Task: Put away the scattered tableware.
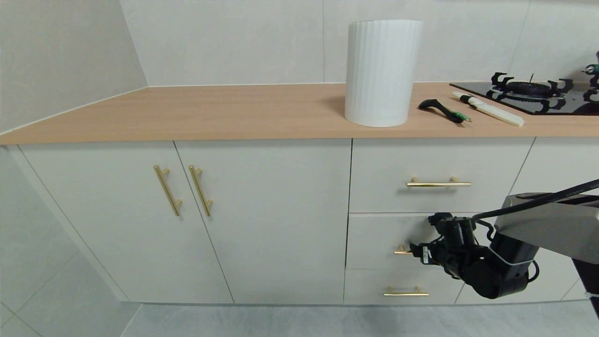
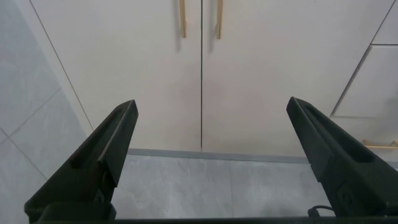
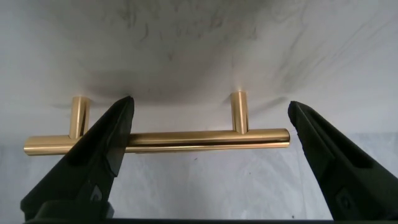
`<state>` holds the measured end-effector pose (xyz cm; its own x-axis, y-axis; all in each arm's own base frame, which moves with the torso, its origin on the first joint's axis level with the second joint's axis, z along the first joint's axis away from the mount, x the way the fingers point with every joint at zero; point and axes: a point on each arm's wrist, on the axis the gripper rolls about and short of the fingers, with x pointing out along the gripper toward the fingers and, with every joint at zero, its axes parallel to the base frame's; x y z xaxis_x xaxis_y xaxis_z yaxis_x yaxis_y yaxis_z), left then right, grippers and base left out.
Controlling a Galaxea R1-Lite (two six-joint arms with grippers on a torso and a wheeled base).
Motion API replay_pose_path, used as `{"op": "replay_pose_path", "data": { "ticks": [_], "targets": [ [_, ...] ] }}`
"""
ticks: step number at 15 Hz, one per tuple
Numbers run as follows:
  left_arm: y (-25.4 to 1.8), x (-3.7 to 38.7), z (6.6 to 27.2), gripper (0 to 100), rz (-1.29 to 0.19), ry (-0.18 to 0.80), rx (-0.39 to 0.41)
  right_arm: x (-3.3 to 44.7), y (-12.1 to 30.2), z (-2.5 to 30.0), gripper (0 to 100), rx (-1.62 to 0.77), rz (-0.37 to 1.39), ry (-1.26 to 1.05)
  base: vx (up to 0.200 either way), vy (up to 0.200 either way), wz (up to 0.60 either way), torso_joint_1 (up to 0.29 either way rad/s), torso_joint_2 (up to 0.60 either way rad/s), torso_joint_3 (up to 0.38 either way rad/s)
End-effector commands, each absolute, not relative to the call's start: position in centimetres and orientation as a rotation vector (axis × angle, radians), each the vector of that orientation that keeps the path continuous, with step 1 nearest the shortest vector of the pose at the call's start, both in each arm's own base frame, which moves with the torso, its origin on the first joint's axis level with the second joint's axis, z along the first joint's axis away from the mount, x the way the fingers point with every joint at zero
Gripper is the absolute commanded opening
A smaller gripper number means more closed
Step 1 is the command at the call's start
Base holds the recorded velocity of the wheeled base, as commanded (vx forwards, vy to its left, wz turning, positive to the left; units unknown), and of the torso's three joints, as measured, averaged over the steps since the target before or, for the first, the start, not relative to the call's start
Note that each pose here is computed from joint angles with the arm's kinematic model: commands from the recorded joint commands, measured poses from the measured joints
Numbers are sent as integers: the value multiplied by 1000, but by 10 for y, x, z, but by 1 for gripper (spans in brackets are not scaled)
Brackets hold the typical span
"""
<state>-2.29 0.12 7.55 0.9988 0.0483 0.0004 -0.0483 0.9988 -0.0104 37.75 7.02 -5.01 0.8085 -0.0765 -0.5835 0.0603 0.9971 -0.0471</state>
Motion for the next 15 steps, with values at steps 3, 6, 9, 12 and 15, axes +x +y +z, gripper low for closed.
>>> {"op": "replay_pose_path", "data": {
  "ticks": [3,6,9,12,15],
  "targets": [
    [1,-23,75,100,49,0,-11,355,66,-24,100,-63,-61,714,0,0,0,0,0,0],
    [1,-23,75,100,49,0,-11,334,63,19,100,-56,-35,731,0,0,0,0,0,0],
    [1,-23,75,100,49,0,-11,307,61,87,100,-34,22,707,0,0,0,0,0,0],
    [1,-23,76,100,49,-2,-11,278,58,150,100,1,70,607,0,0,0,0,0,0],
    [1,-23,76,100,49,-2,-11,276,68,155,100,26,100,590,0,0,0,0,0,0]
  ]
}}
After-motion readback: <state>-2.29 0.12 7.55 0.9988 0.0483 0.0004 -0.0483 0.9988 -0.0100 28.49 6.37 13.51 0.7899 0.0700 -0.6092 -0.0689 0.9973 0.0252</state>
